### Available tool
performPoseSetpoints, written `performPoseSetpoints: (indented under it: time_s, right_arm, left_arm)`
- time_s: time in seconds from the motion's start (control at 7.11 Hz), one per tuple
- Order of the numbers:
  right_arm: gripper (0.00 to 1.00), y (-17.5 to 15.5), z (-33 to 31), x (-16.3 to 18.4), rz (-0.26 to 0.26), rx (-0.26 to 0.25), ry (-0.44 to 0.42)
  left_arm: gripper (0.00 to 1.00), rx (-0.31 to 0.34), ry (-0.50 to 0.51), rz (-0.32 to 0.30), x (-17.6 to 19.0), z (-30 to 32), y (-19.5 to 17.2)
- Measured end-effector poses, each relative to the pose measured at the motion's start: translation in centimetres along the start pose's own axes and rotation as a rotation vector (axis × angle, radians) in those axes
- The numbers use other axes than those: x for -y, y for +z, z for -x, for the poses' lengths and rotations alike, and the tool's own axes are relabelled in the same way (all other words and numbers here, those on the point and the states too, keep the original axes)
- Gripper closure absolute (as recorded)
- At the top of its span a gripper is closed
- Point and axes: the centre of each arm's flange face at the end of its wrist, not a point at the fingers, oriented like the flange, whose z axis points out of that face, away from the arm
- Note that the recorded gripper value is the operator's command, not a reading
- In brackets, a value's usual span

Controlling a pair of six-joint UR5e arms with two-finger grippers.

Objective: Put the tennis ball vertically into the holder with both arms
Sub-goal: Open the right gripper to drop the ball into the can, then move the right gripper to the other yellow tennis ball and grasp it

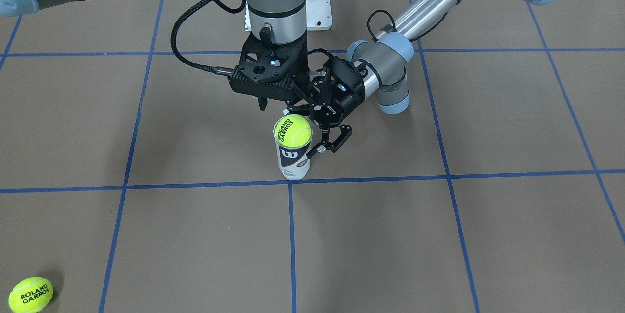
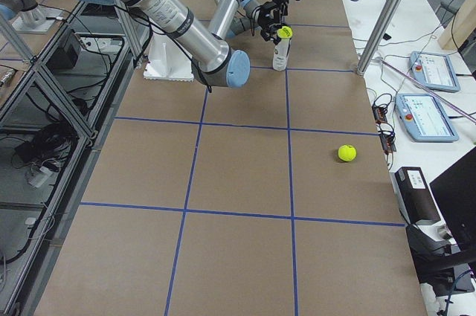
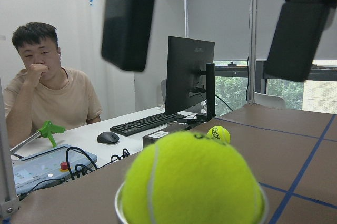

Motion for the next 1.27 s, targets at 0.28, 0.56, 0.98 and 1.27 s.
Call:
performPoseSetpoints:
  time_s: [0.28, 0.56, 0.98, 1.27]
  right_arm:
    - [0.01, -0.4, -6.1, 7.8, 0.007, -0.019, -0.056]
    - [0.01, 1.9, -16.6, 16.5, -0.014, -0.047, -0.164]
    - [0.01, 7.8, -32.2, 28.2, -0.022, -0.040, -0.318]
    - [0.01, 13.4, -39.4, 32.2, -0.041, -0.032, -0.382]
  left_arm:
    - [0.01, 0.000, 0.000, -0.001, 0.0, 0.0, 0.0]
    - [0.01, 0.000, 0.000, -0.001, 0.0, 0.0, 0.0]
    - [0.01, 0.000, -0.001, -0.001, 0.0, 0.0, 0.0]
    - [0.01, 0.000, -0.001, -0.001, 0.0, 0.0, 0.0]
